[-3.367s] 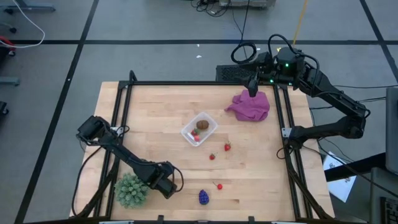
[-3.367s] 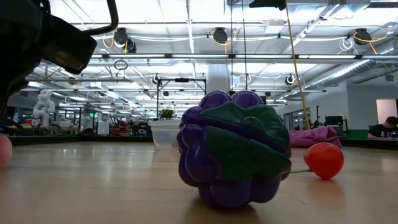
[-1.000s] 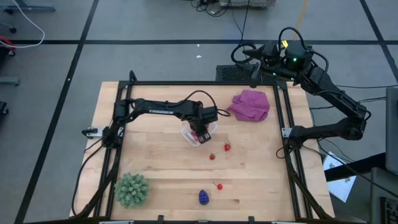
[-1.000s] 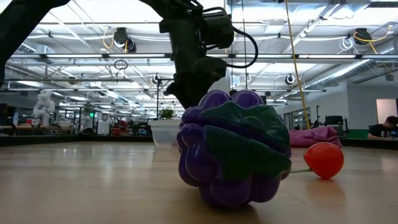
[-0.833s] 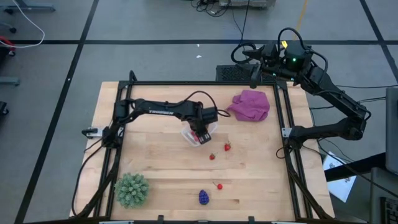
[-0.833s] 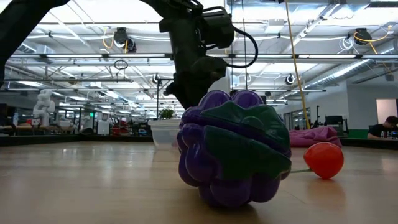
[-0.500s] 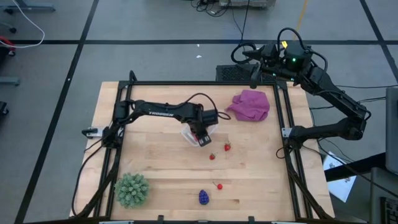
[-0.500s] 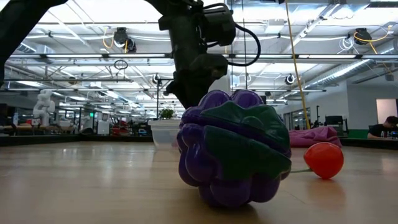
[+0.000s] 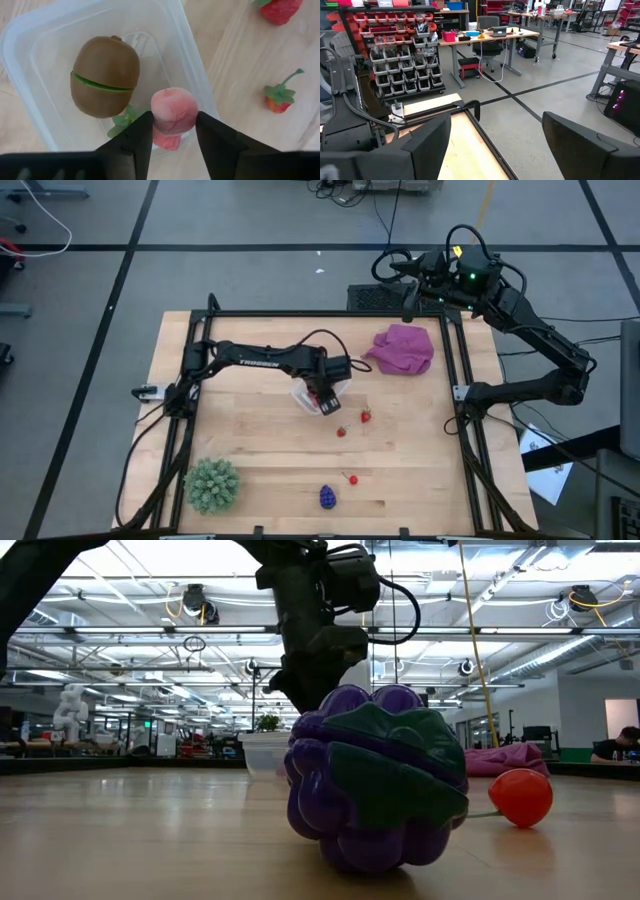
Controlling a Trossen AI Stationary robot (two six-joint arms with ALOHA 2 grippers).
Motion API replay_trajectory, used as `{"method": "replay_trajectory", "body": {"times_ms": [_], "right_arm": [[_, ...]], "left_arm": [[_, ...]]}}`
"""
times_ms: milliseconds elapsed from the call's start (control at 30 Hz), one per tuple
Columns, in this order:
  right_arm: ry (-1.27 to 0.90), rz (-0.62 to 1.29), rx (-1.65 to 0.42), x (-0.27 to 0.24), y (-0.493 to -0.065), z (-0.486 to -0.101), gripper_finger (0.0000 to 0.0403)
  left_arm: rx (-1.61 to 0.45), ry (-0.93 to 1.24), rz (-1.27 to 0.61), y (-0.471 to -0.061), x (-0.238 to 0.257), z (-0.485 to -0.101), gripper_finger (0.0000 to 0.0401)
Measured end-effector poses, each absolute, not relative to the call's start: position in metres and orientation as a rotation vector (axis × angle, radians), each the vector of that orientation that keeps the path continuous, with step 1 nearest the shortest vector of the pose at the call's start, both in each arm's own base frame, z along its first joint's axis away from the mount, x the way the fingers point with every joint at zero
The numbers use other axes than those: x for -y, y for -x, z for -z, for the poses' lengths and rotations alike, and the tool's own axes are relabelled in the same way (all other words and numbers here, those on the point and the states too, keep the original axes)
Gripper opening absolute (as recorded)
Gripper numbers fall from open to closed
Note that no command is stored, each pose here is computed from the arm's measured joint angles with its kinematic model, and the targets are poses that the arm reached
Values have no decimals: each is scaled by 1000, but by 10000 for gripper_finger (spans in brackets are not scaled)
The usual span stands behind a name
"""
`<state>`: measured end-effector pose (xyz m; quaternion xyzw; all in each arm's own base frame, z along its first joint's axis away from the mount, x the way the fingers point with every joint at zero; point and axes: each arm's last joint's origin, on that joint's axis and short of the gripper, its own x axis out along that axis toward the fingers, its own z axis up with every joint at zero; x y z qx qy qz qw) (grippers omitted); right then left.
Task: Pick and placing Produce into tupperware
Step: Put the peach into the transparent bin, then put the right strawberry into the transparent bin
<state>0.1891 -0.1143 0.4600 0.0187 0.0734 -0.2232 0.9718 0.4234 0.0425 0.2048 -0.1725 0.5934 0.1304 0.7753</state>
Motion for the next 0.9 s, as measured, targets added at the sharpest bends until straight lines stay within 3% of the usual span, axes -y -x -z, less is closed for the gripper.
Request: {"method": "replay_trajectory", "body": {"times_ms": [233,467,700,900], "right_arm": [[-38,450,-148,114,-189,-460,304],[-40,450,-153,114,-189,-459,304],[-65,446,-226,113,-188,-452,304],[-82,444,-266,112,-187,-448,304]], "left_arm": [[-1283,380,-295,-423,-47,-205,192],[-1293,328,-311,-420,-50,-208,204],[-1319,333,-409,-387,-53,-253,193],[-1234,344,-339,-385,10,-274,195]]}}
